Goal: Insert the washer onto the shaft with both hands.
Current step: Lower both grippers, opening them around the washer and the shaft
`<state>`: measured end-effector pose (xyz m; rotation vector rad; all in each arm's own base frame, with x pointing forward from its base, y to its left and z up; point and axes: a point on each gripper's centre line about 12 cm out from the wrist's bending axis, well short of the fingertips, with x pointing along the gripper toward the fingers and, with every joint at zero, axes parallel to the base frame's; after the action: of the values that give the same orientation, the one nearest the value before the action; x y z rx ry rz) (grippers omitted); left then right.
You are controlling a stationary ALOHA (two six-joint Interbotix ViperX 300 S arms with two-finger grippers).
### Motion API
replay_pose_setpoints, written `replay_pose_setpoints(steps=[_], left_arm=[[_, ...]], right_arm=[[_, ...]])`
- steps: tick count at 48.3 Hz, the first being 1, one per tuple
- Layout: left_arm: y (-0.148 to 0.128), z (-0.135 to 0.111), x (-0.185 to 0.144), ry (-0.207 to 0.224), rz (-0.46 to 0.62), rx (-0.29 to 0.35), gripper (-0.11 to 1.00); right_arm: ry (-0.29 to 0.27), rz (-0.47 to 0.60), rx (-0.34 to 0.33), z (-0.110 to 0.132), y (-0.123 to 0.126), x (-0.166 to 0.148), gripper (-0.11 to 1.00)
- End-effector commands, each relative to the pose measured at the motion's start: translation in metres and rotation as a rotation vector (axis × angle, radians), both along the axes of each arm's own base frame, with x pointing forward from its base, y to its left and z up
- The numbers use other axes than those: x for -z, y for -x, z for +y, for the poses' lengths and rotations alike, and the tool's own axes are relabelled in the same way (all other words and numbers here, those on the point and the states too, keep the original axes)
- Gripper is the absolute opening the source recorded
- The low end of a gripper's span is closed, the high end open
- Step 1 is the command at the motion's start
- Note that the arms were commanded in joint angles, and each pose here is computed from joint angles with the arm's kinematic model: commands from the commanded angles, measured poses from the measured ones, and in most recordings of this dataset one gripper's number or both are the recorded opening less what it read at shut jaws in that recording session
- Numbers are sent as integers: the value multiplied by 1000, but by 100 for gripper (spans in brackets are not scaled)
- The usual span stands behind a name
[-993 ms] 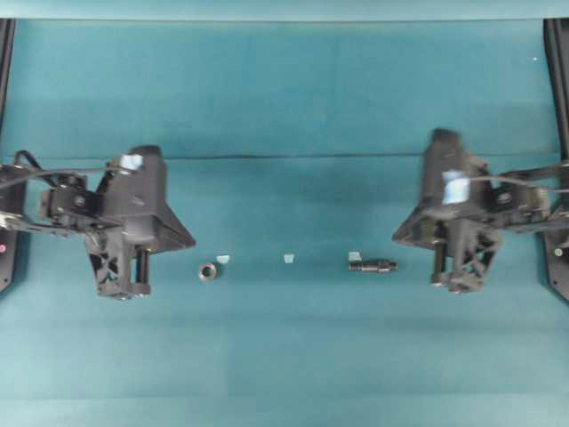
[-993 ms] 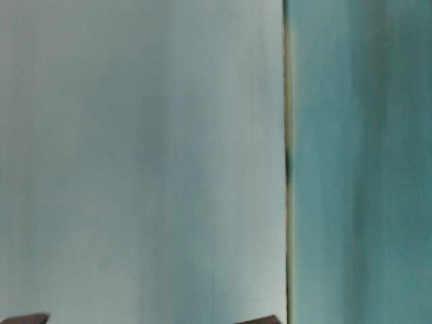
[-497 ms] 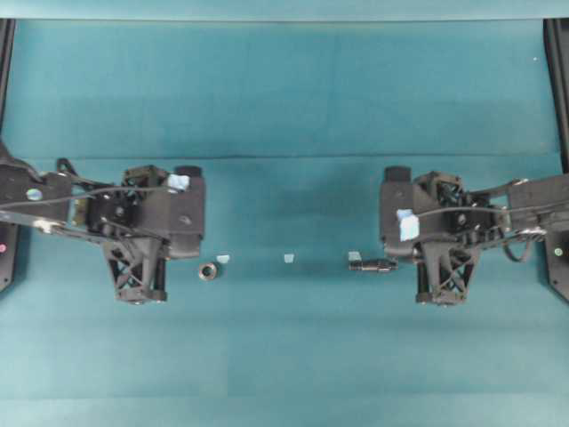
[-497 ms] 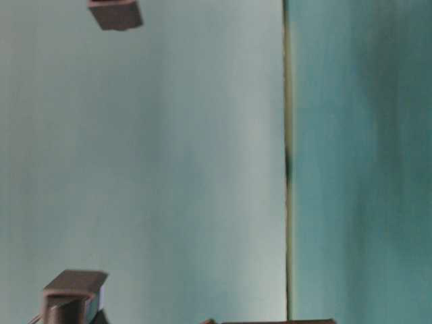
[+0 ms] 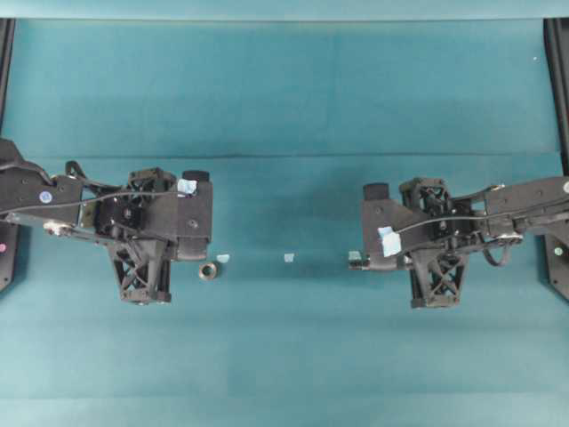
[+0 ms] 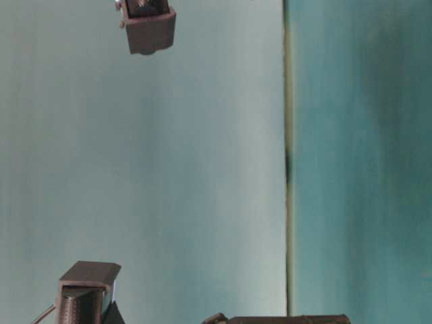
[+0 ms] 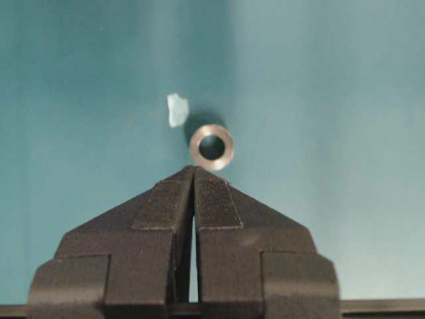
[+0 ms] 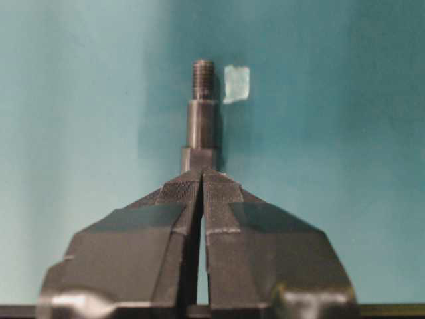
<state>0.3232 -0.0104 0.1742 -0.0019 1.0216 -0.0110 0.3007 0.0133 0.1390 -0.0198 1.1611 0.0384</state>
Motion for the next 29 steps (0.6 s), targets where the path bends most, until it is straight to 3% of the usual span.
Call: replay_pose_setpoints(steps=[1,9,15,21,25,29], left_arm=[[-4,0,-7,0,-32,-2,2],[-3,2,-5,8,-15,-20,3],[-1,3,0,12,0,-30,9],[-2,2,1,13,-8,-29,39],[-2,2,2,13,-11,-29,67],[-2,2,5,13,-1,-29,87]], right_arm=[[4,-20,-11,1,-6,-6,-7],[4,-11,-3,-1,-9,-4,1],[2,14,5,-2,-7,-1,24],[-2,19,20,-3,-7,1,60],[-5,16,28,-4,-7,2,83],[-6,9,30,-4,-7,3,94]])
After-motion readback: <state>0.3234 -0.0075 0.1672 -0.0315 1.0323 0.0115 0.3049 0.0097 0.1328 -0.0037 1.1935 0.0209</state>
